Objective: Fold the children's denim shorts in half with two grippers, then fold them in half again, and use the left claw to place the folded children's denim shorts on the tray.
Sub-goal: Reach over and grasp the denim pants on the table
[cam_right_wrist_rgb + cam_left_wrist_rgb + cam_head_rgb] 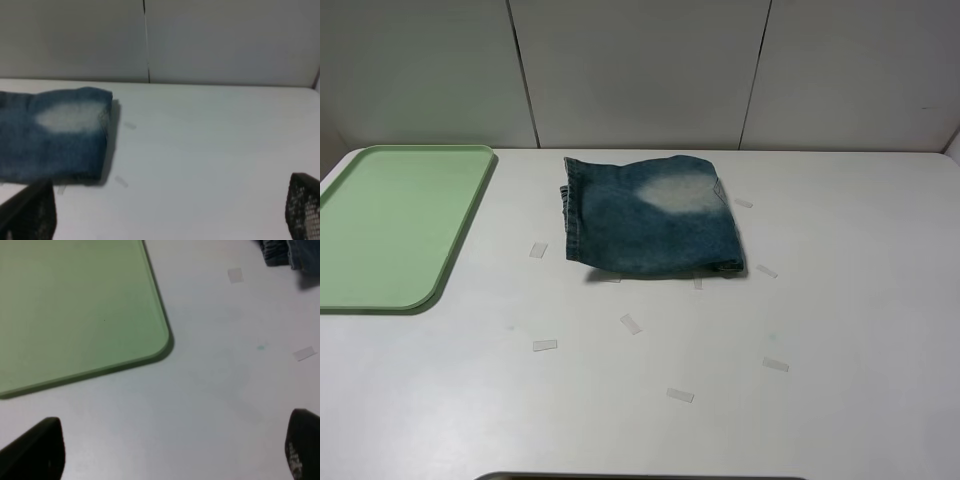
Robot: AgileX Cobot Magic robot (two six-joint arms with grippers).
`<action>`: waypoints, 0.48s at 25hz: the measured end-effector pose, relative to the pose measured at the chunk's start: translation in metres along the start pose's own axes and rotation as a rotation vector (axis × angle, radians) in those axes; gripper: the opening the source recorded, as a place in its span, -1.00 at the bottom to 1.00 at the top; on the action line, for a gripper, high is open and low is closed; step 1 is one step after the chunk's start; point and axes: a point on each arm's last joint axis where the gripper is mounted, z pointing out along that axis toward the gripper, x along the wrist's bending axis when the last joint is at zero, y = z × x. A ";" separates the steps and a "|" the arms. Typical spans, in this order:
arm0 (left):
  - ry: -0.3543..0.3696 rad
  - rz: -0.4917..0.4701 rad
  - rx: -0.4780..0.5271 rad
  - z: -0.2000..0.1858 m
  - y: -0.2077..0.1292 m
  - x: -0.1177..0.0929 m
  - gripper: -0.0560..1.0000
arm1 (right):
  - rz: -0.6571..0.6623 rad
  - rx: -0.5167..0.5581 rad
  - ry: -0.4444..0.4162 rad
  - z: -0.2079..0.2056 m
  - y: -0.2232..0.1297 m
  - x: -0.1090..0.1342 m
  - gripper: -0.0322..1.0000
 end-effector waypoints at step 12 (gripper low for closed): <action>0.000 0.000 0.000 0.000 0.000 0.000 0.76 | 0.016 0.117 0.045 0.035 -0.044 0.004 0.41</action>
